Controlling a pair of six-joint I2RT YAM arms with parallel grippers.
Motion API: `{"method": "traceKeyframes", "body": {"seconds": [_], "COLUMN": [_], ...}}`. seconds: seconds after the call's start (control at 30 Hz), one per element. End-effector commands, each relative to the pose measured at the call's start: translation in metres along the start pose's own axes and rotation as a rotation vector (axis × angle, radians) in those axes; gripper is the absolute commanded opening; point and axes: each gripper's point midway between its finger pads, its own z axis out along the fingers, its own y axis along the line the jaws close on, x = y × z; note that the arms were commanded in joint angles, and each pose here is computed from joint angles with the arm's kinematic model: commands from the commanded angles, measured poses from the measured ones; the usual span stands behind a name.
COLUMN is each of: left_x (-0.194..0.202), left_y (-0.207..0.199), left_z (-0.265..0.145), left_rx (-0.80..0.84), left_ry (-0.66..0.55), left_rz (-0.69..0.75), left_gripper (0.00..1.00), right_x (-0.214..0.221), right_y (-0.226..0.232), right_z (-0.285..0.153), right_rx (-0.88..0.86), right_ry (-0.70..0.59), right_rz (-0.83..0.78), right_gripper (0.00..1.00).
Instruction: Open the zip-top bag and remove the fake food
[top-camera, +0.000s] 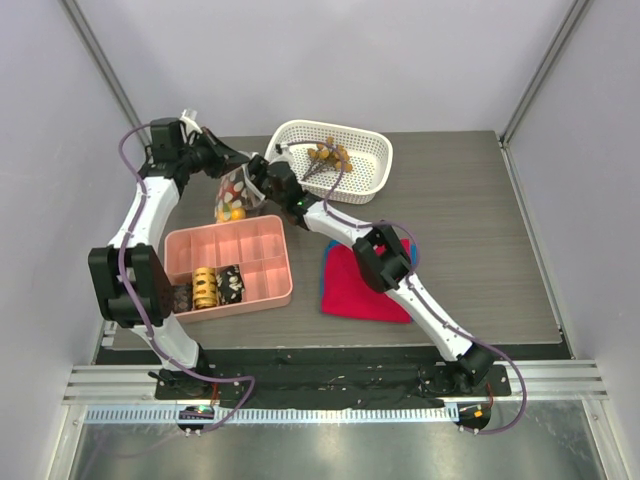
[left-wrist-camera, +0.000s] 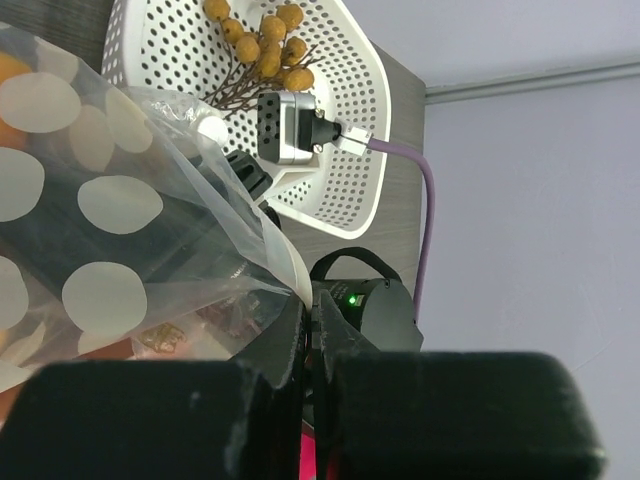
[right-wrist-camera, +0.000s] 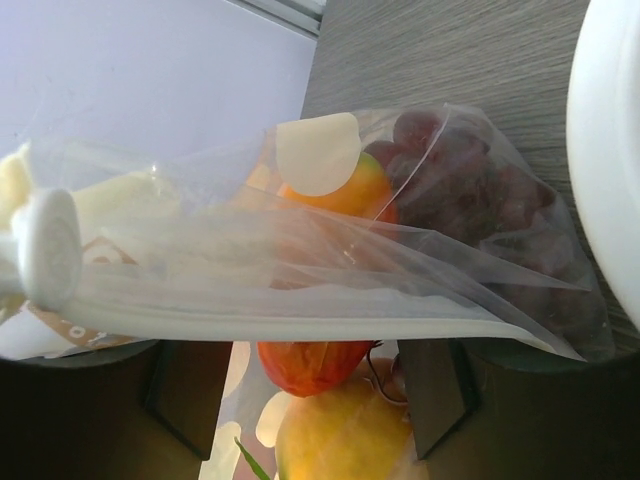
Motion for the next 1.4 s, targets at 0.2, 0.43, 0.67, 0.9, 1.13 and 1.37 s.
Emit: {"method": "traceKeyframes", "body": {"seconds": [0.2,0.43,0.67,0.9,1.13,1.37], "left_x": [0.000,-0.031,-0.091,-0.118,-0.109,-0.101], "left_y": [-0.049,-0.006,0.041,0.038,0.026,0.049], "left_z": [-0.021,-0.030,-0.045,-0.052,-0.048,-0.049], "left_rx": [0.149,-0.055,-0.215,-0.197,-0.122,-0.198], "left_ry": [-0.024,-0.163,-0.319,-0.323,-0.276,-0.277], "left_rz": [0.116,0.091,0.043,0.048,0.052,0.034], "left_gripper": [0.00,0.00,0.00,0.00,0.00,0.00], "right_x": [-0.012,-0.031,-0.050,-0.031,-0.020,-0.100], "right_y": [0.012,0.075,0.111,0.123,0.127,0.163], "right_z": [0.010,-0.012,-0.047,-0.067,-0.084,-0.118], "right_rx": [-0.103,-0.211,-0.208,-0.285,-0.308,-0.250], "right_ry": [-0.072,-0.083,-0.068,0.051,0.013,-0.354], "right_rz": [-0.001,-0.167,-0.245,-0.553,-0.833,-0.797], "right_gripper": [0.16,0.01,0.01,0.01,0.01,0.01]}}
